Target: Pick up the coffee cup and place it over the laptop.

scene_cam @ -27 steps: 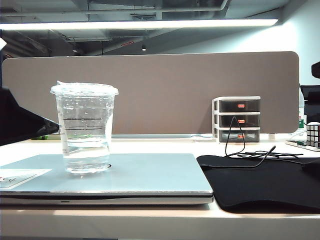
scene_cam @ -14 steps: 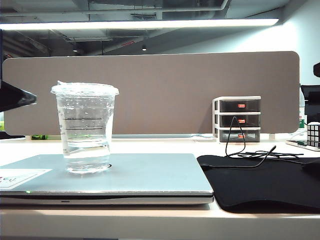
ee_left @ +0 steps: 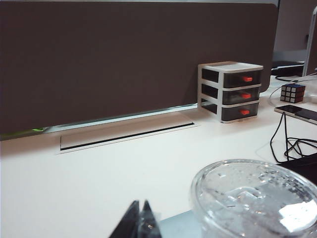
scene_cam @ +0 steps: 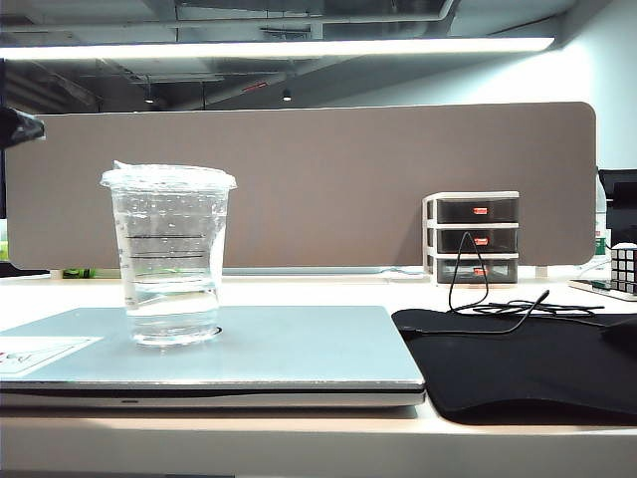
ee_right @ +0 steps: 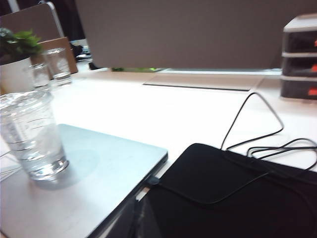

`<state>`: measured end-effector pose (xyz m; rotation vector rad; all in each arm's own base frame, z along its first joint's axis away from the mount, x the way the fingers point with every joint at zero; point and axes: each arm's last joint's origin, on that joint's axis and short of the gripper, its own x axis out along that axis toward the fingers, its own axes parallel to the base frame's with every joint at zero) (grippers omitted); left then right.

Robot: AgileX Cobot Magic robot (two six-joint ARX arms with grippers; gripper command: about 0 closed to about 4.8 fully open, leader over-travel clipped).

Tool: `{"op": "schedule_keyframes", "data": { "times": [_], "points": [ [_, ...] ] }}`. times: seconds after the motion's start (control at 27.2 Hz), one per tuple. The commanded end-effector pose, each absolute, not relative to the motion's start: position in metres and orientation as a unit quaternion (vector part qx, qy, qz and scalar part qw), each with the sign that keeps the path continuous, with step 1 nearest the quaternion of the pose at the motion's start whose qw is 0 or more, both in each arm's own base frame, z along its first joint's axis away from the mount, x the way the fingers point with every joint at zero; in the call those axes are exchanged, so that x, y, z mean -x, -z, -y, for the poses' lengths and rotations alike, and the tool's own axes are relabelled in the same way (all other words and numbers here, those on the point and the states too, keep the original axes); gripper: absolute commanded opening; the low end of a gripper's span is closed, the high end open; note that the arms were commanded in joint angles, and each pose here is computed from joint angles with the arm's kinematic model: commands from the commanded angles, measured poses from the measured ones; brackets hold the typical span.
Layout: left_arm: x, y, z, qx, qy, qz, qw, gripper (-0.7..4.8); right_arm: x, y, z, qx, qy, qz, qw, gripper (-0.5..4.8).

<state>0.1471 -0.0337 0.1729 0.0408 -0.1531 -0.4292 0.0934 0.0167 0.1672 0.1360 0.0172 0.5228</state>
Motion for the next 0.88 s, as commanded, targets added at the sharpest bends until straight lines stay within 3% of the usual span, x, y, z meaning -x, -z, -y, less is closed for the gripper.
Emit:
{"op": "schedule_keyframes", "data": {
  "times": [0.04,0.51,0.74,0.88],
  "points": [
    [-0.142,-0.173,0.033,-0.019,0.207,0.043,0.977,-0.05,-0.094,-0.167,-0.016,-0.049,-0.249,0.004,0.967,-0.06],
    [-0.112,-0.177,0.024,0.002,0.159,0.025,0.987,-0.05,-0.096,-0.167,-0.012,-0.011,-0.177,0.015,0.984,-0.06],
    [-0.1,-0.176,0.018,0.074,0.098,0.017,0.992,-0.05,-0.097,-0.166,-0.007,0.004,-0.084,0.014,0.996,-0.06],
    [-0.097,-0.176,0.017,0.053,0.079,0.029,0.995,-0.05,-0.097,-0.167,-0.005,0.019,-0.048,0.02,0.998,-0.06]
  ]
}}
